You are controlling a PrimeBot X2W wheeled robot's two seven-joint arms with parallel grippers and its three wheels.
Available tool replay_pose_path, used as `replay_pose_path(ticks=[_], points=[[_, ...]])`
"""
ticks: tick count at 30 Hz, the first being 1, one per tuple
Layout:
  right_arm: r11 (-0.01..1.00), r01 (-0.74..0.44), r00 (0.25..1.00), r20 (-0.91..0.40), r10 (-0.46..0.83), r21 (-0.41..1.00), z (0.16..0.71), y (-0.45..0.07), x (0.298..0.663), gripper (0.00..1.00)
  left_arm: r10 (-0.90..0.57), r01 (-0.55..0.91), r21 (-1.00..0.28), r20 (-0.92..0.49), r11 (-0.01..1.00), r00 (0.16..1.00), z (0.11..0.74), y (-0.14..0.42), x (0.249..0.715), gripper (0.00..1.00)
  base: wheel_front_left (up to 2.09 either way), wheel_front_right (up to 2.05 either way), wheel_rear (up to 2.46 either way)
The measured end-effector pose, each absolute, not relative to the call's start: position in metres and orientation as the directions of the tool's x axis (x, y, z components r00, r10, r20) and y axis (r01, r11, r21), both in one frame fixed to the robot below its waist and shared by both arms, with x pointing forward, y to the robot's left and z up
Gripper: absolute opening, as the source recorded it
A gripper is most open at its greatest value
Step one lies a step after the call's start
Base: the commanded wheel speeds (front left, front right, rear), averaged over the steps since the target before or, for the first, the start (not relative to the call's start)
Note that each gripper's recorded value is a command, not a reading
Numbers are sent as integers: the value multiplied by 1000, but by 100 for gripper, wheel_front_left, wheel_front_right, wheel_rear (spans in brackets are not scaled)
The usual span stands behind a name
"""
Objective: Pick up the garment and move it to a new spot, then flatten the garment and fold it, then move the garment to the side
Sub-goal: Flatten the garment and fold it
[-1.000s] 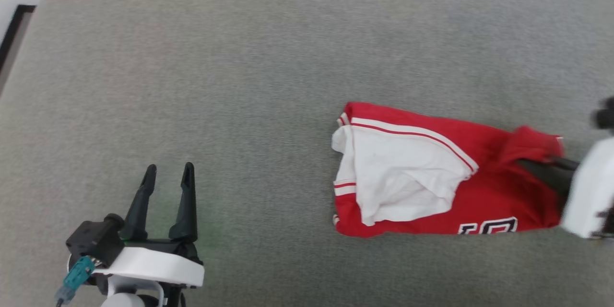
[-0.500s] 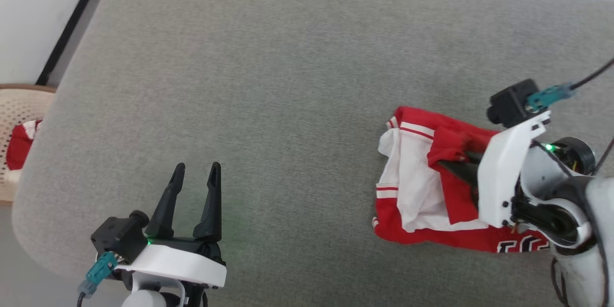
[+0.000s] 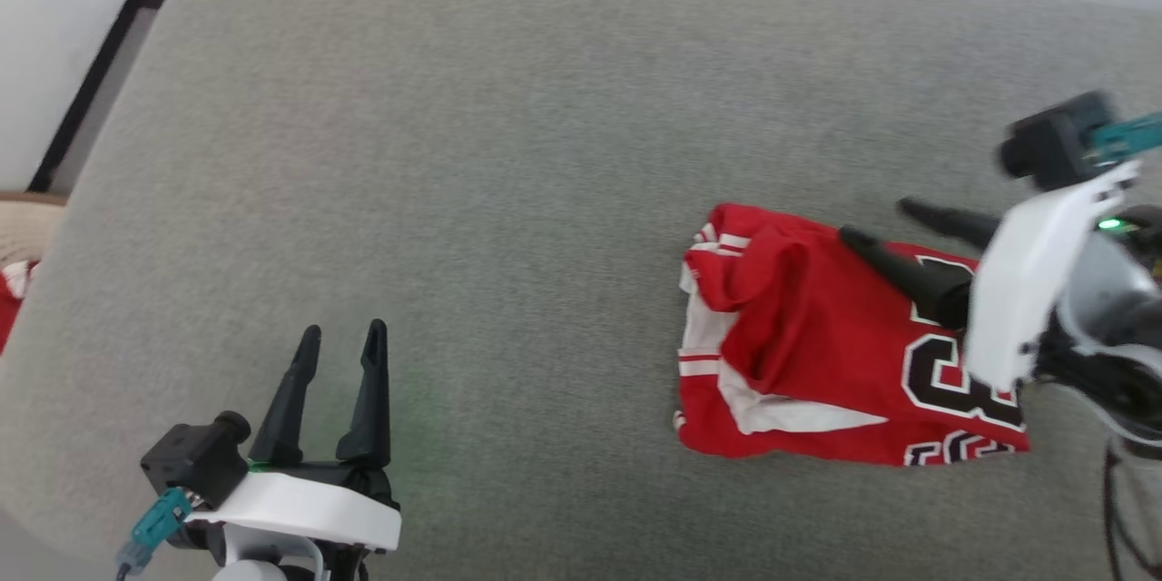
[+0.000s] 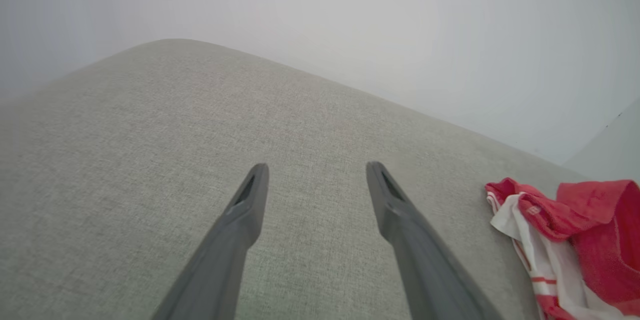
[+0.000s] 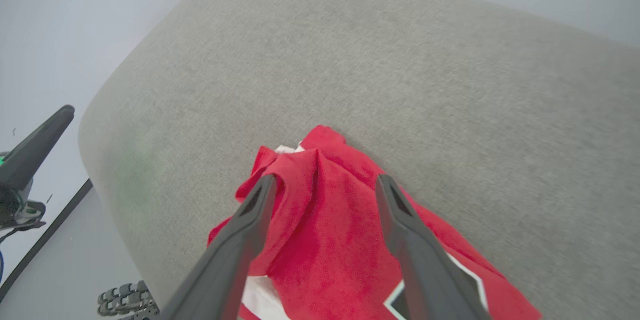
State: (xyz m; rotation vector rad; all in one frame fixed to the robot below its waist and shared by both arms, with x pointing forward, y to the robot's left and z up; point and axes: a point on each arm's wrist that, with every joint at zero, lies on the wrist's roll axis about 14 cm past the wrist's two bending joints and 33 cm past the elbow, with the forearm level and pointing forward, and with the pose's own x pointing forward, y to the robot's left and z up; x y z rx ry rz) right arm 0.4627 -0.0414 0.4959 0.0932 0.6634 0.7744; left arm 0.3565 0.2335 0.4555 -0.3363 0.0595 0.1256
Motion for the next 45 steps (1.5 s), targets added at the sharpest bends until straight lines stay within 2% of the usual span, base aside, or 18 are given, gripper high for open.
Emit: replay_pose_path(ticks=[5,13,21,33,45], points=[[800,-538,649,-475,595,267,510,-87,471,100,81,-98,-321,-65,942,995,458,228,366,100,0,0,0],[881,-416,822,-321,471,227,533,-143,465,100,37,-46,-290,-35,956,999,466,222,378,100,0,0,0],[937,-277,940,-144,311,214,540,-190,446,100,16,-19,-248,-15,969,1000,474,223,375,100,0,0,0],[963,-143,989,9,145,228,520,-228,397,100,12,-9,-201,15,980,1000,485,224,352,100,0,0,0],[976,-60,997,-32,68,207,487,-247,367,100,17,-12,-205,19,979,1000,486,222,332,100,0,0,0]])
